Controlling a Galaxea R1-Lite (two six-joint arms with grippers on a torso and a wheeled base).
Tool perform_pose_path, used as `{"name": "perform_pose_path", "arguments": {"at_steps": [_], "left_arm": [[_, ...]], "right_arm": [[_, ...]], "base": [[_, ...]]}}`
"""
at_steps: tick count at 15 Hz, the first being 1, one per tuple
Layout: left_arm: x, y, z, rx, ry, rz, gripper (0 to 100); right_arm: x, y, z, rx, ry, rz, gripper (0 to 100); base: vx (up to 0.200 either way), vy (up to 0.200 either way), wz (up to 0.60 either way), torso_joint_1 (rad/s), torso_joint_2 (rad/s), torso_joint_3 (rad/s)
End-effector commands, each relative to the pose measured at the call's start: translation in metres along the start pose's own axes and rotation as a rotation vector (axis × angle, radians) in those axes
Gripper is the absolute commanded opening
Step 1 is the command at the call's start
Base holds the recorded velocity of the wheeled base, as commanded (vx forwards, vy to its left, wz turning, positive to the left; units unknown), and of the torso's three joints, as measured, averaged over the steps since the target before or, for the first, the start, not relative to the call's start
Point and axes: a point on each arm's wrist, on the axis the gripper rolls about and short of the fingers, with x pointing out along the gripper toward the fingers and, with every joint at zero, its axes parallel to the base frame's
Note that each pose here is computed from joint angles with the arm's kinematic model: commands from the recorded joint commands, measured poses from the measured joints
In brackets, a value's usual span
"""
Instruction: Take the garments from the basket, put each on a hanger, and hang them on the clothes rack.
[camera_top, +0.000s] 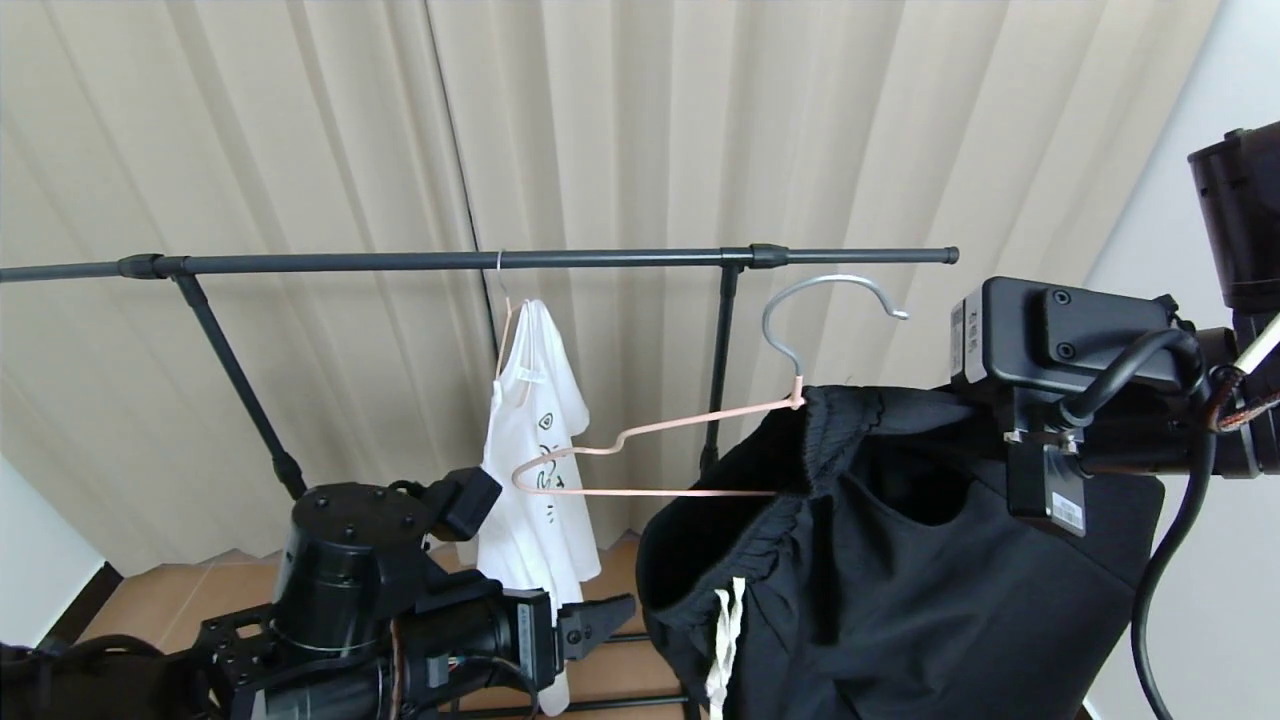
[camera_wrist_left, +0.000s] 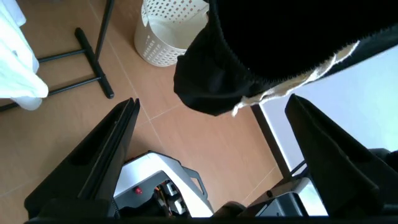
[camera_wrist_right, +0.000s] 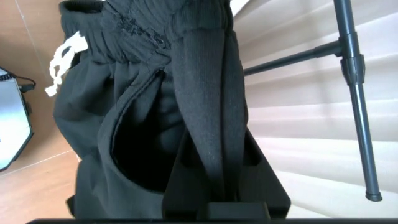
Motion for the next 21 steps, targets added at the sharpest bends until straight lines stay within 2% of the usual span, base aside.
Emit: {"name": "perform_pose_path", "arguments": {"at_steps": [1,7,10,16,21], "left_arm": [[0.015,-0.001,0.005,0.000,0.001,0.010,100],[0.039,-0.002,0.013,0.002,-0.012,0.029,100],[0.047,-0.009,0.004,0.022,0.020,0.014,100],[0.047,-0.011,0.002,0.034,0.001,0.055,100],[0.054,-0.024,0.000,0.057,-0.006,0.035,100]], "right_arm": [[-0.007,0.003,0.002,-0.010,-0.018,-0.005,0],[-0.008,0.007,0.006,-0.005,-0.036,0.003,0],[-0.007,0.006,0.010,0.005,-0.056,-0.005,0],[-0.003,0.007,0.007,0.029,-0.043,0.002,0],[-0.003,0.004,0.011,0.069,-0.078,-0.030,0]], "base": [[0.000,0.000,0.00,0.000,0.00,0.000],[0.000,0.000,0.00,0.000,0.00,0.000],[0.000,0.000,0.00,0.000,0.00,0.000],[0.000,0.000,0.00,0.000,0.00,0.000],[0.000,0.000,0.00,0.000,0.00,0.000]]}}
